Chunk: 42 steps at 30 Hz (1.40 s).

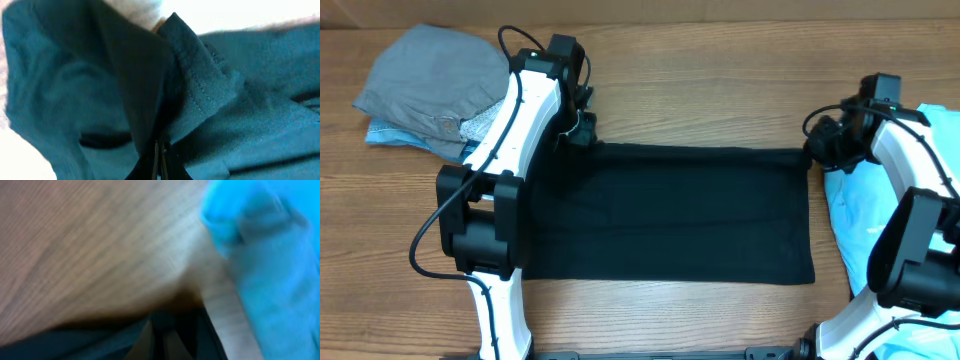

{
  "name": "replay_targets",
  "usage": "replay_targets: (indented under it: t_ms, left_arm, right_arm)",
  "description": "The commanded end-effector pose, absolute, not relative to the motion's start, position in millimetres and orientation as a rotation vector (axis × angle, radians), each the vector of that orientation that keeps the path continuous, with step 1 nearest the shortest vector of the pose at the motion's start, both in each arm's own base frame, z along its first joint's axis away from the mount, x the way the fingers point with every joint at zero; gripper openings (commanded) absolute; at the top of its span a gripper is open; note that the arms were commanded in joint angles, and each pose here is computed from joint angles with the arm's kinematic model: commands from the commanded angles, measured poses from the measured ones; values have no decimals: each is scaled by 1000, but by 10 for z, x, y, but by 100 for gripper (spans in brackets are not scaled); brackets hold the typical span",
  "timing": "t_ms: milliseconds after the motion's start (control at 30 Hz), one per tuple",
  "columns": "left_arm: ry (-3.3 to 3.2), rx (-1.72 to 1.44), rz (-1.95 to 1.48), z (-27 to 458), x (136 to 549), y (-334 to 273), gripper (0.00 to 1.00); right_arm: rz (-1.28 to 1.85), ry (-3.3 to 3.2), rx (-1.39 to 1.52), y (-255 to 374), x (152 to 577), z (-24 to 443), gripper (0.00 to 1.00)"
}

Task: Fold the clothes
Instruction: 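Fold the top edge down toward the bottom edge with both grippers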

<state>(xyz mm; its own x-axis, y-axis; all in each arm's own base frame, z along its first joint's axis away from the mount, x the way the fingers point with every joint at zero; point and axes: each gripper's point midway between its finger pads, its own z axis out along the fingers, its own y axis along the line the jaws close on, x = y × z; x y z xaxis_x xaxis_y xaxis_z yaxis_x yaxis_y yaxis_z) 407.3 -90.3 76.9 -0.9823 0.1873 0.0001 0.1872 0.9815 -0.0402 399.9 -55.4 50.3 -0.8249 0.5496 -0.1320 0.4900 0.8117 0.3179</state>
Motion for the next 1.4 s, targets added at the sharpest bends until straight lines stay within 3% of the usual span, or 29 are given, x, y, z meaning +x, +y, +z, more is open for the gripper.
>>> replay_targets:
  t_ms: [0,900,1367]
  left_arm:
    - [-3142,-266,119,1007,4002,-962,4]
    - [-2825,-273,-15,1111,3211,-883,4]
    - [-2682,-257,-59,1056,2718,-742,4]
  right_arm:
    - [362,2812,812,-623,3867,555,4]
    - [213,3185,939,-557,2922,513,4]
    - [130,3268,961,-589,2709,549,4]
